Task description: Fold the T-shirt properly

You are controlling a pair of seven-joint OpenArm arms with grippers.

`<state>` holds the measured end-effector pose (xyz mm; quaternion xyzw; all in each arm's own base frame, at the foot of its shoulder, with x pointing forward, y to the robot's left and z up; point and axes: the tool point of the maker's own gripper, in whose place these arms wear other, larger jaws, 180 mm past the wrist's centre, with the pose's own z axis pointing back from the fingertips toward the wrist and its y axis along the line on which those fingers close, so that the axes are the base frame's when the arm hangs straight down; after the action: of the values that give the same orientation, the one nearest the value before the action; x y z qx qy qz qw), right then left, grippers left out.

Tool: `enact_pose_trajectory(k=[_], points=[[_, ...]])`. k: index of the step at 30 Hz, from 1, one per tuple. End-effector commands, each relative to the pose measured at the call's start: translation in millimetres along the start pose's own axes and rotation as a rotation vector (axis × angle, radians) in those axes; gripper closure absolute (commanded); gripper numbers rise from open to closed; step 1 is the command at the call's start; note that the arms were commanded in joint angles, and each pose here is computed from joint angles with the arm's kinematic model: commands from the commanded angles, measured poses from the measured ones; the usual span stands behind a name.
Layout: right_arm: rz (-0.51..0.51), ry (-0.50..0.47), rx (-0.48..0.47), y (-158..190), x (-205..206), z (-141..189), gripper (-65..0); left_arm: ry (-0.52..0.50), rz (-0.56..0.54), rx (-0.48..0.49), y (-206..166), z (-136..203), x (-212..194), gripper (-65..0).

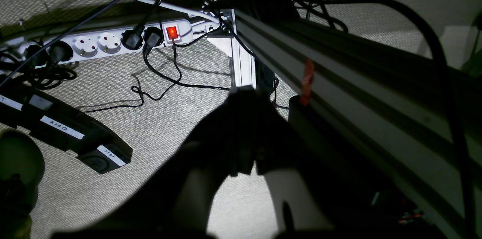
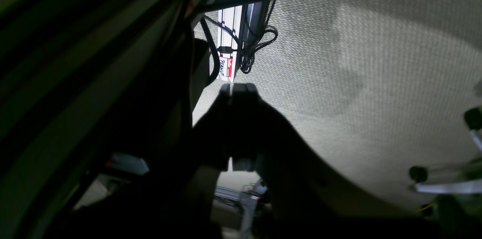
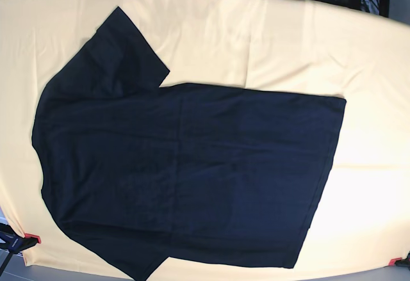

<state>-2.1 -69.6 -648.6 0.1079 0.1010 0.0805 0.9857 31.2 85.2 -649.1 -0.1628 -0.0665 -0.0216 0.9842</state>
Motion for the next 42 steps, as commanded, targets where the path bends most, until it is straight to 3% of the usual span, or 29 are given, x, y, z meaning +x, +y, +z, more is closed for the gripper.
enact_pose_trajectory(k=[1,19,24,27,32,42], points=[[0.024,-0.031,-0.001,0,18,5,0.0,-0.010,-0.003,-0.009,-1,0,3,0.0],[0.019,-0.036,-0.018,-3,19,5,0.0,-0.008,-0.003,-0.009,-1,0,3,0.0],[0.093,0.037,-0.039,-7,8,6,0.0,0.079,-0.007,-0.007,1,2,-12,0.0],[0.096,0.110,-0.054,-10,-5,11,0.0,0.171,-0.026,-0.035,3,9,-30,0.0],[0.115,0.116,-0.058,-15,-39,17,0.0,0.214,-0.065,-0.066,7,31,-67,0.0],[0.104,0.165,0.122,9,-131,44,0.0,0.228,-0.078,-0.085,22,96,-112,0.0]])
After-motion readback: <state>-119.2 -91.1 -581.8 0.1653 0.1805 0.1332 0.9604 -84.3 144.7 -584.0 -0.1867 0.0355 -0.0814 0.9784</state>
